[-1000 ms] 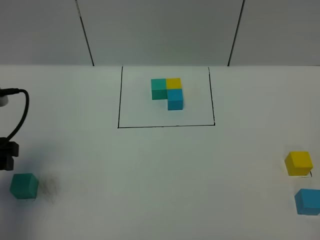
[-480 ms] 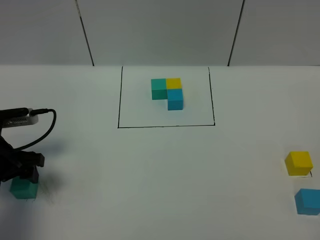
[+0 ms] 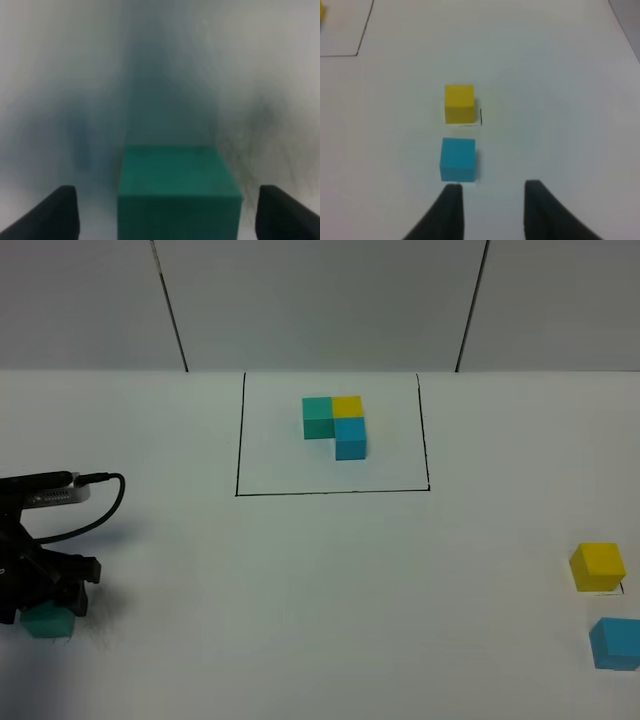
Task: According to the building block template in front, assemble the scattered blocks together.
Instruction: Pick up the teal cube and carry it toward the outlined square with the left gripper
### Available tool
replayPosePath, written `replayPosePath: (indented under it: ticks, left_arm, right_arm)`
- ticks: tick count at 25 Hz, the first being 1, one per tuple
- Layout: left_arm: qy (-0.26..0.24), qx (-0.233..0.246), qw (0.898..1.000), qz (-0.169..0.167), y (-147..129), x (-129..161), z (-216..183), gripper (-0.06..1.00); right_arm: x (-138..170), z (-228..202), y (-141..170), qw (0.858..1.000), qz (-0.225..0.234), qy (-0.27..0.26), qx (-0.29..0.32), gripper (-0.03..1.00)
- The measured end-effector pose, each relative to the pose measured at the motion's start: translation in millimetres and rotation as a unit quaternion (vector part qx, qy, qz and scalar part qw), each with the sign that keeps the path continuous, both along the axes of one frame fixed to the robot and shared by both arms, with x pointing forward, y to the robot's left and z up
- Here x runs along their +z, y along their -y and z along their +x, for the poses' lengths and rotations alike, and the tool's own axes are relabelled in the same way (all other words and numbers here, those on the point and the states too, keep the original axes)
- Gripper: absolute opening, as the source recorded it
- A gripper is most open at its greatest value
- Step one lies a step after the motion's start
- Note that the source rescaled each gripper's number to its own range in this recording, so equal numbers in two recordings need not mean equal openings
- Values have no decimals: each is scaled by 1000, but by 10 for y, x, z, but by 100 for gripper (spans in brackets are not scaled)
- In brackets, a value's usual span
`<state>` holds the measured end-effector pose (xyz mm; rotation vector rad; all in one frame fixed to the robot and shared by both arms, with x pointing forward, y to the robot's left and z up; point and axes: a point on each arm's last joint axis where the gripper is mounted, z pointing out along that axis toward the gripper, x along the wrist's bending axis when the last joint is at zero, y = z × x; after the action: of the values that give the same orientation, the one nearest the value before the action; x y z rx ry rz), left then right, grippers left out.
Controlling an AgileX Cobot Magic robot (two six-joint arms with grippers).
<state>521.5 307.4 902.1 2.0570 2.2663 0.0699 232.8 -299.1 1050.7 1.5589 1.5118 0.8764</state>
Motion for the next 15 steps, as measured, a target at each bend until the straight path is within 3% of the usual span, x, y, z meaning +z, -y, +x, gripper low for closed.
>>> replayPosePath:
  ticks: [2, 4, 5, 7, 11, 13, 15]
  left_arm:
    - [-1, 0, 1000, 0, 0, -9, 1, 55]
    - [-4, 0, 1000, 0, 0, -28, 2, 45]
    - [-7, -1, 1000, 1, -2, -42, 2, 36]
    - [-10, -11, 1000, 9, -16, -53, 4, 0]
    - [-24, -89, 995, 33, -20, 61, 89, 1]
    - [-35, -160, 986, 34, 66, 171, 161, 1]
    - [-35, -243, 969, 22, 254, 287, 235, 1]
  right_arm:
    - [0, 0, 0, 1000, 0, 0, 0, 0]
    - [0, 0, 0, 1000, 0, 0, 0, 0]
    - [0, 0, 0, 1000, 0, 0, 0, 0]
    - [0, 0, 0, 1000, 0, 0, 0, 0]
    - [0, 0, 0, 1000, 0, 0, 0, 0]
    - [0, 0, 0, 1000, 0, 0, 0, 0]
    - [0, 0, 0, 1000, 0, 0, 0, 0]
